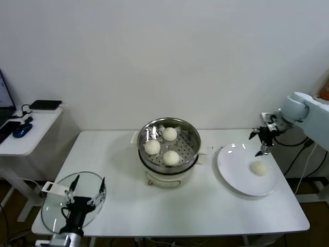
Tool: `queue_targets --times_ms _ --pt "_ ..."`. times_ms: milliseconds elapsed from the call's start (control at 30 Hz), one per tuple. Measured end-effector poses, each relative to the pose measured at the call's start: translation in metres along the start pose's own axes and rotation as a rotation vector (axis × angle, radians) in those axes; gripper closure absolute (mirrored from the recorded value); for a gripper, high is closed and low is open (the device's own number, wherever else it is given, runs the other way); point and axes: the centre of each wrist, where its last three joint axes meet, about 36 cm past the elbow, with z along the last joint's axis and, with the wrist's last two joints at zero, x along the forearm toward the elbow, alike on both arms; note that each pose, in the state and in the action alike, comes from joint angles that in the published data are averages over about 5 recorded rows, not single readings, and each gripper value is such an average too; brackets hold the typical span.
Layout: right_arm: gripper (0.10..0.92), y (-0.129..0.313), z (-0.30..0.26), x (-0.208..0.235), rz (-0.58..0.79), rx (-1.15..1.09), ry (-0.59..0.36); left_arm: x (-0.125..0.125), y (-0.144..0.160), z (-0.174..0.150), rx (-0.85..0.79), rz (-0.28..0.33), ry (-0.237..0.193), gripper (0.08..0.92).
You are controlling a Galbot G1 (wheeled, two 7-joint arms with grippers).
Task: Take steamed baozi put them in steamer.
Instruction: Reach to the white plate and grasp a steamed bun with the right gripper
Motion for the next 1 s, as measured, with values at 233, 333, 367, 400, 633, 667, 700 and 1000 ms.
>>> queue_targets --times_ms 233,333,367,400,633,667,700,1000 --pt "0.2 0.007 0.037 -0.035 -0.015 -0.07 0.044 0.002 -0.001 0.002 -0.002 -0.003 0.01 0.177" --pt "0.2 0.008 0.048 -0.048 -0.014 -0.085 0.057 0.003 0.001 0.002 -0.007 -0.005 0.014 0.177" --pt "0.2 0.008 0.051 -0.052 -0.015 -0.088 0.06 0.003 0.001 0.002 -0.008 -0.005 0.015 0.177" --pt "0.2 0.008 0.053 -0.056 -0.016 -0.091 0.062 0.004 0.002 0.002 -0.01 -0.006 0.016 0.177" --pt "0.2 0.008 0.063 -0.083 -0.028 -0.106 0.077 0.005 0.002 0.004 -0.013 -0.005 0.026 0.177" --pt "0.2 0.008 0.064 -0.086 -0.03 -0.108 0.079 0.006 0.002 0.004 -0.014 -0.005 0.028 0.177" --pt "0.2 0.008 0.064 -0.09 -0.032 -0.11 0.081 0.006 0.002 0.004 -0.014 -0.005 0.029 0.177" --pt "0.2 0.009 0.066 -0.117 -0.051 -0.129 0.088 0.008 0.004 0.008 -0.02 -0.004 0.042 0.177"
